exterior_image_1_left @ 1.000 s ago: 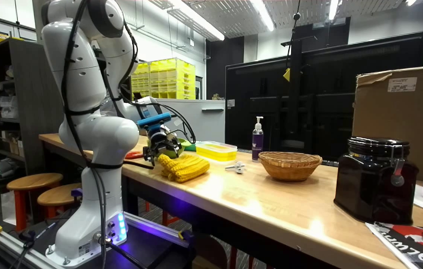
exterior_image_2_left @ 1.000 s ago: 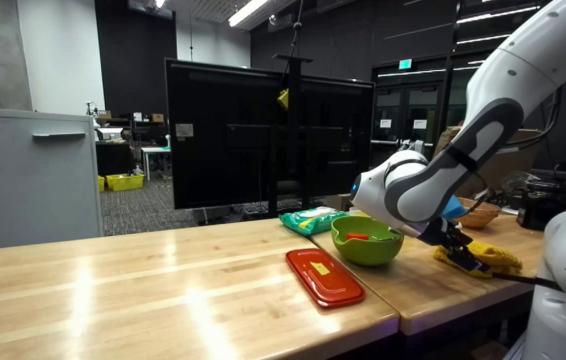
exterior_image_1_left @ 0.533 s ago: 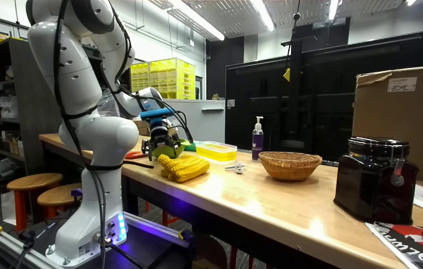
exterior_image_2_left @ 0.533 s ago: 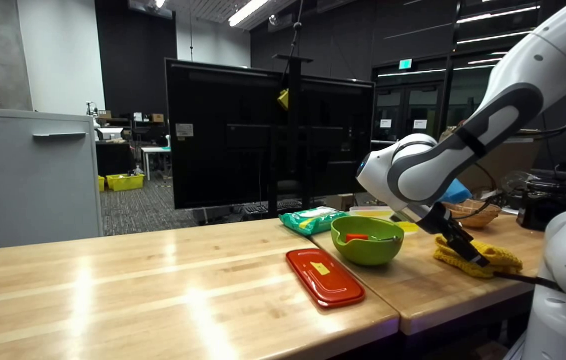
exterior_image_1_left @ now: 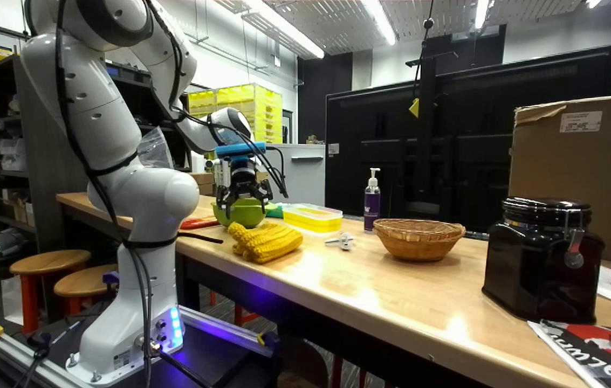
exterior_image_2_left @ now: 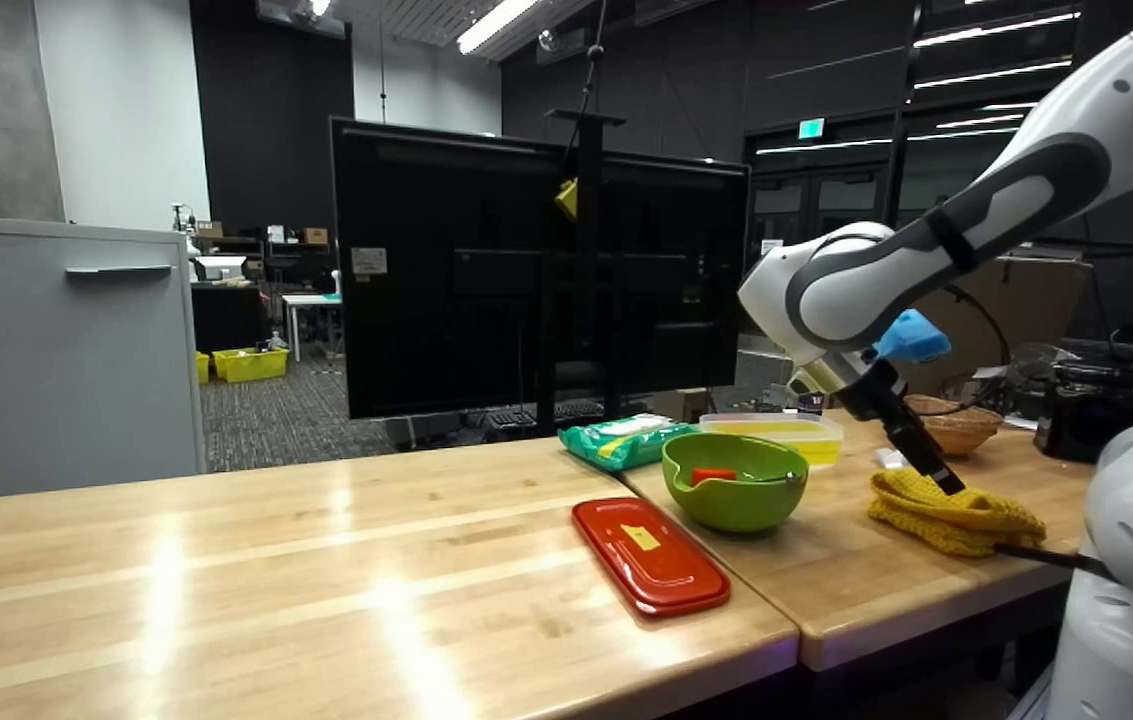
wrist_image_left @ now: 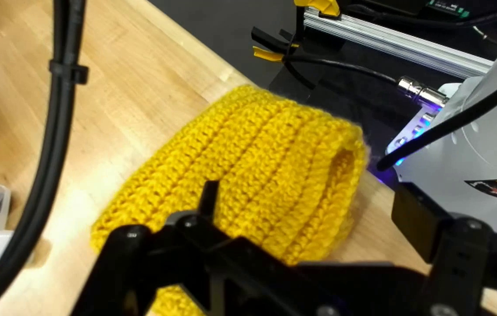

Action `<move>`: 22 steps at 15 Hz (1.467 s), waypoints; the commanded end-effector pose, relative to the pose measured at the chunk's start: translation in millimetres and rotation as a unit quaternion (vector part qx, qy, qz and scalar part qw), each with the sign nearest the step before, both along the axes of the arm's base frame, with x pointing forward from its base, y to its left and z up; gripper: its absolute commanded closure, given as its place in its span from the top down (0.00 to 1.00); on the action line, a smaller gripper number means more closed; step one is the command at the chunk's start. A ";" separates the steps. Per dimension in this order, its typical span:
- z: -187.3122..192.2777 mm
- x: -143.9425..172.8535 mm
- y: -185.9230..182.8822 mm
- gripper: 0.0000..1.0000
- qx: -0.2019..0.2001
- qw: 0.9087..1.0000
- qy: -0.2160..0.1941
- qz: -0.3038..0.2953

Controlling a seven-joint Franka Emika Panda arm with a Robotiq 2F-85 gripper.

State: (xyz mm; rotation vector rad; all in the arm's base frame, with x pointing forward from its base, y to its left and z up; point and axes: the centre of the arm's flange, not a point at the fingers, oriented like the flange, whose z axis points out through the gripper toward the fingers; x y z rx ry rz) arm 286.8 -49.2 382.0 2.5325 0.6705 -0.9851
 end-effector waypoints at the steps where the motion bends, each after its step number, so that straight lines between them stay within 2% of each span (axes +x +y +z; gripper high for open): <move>1: 36.2 8.1 -26.8 1.00 0.060 0.998 -0.026 -0.020; 5: 70.4 15.5 -64.2 1.00 0.127 0.989 -0.062 -0.040; 8: 94.8 17.9 -94.4 1.00 0.178 0.977 -0.100 -0.056; 11: 117.1 19.5 -118.2 1.00 0.211 0.965 -0.140 -0.075; 17: 152.4 32.6 -148.9 1.00 0.226 0.942 -0.223 -0.112; 22: 186.3 48.7 -170.0 1.00 0.192 0.923 -0.306 -0.132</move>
